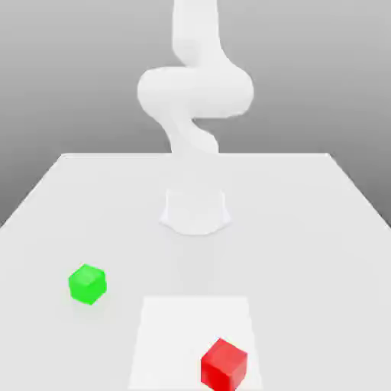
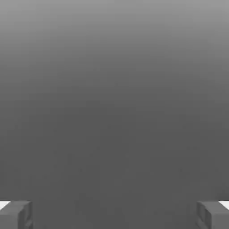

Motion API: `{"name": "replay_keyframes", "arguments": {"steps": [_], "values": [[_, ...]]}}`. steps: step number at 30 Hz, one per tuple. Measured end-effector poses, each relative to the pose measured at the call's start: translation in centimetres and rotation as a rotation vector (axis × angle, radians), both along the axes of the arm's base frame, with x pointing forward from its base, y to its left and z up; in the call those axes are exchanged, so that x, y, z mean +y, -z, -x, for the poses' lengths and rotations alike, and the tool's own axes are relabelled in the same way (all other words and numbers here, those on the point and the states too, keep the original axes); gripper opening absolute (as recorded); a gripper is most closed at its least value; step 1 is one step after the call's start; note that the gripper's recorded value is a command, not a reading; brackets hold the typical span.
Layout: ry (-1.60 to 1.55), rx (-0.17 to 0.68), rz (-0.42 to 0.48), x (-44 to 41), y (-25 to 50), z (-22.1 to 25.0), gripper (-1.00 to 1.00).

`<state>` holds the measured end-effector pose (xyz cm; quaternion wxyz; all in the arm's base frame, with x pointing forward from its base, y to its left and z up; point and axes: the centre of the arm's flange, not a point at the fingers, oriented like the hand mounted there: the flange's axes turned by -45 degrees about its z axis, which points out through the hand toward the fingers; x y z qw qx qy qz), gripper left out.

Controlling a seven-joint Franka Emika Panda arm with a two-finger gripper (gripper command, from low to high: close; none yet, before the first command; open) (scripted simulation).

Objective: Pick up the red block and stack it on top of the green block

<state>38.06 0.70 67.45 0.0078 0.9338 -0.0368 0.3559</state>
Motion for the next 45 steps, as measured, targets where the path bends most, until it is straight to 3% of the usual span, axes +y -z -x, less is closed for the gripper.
{"name": "replay_keyframes", "arguments": {"steps": [6, 13, 25, 30, 31, 37, 42, 45], "values": [[0.145, 0.169, -0.02, 0.9, 10.1, -6.9, 0.0], [0.293, 0.351, -0.067, 1.2, 23.0, -11.4, 0.0], [0.517, 0.657, -0.225, 3.1, 44.2, -10.8, 0.0], [0.544, 0.691, -0.252, 3.5, 51.1, -10.4, 0.0], [0.544, 0.693, -0.251, 3.5, 52.3, -10.3, -1.0], [0.543, 0.691, -0.252, 3.5, 52.8, -10.3, -1.0], [0.544, 0.691, -0.252, 3.5, 48.0, -10.4, -1.0], [0.666, 0.683, -0.27, -1.6, 46.1, -8.5, -1.0]]}}
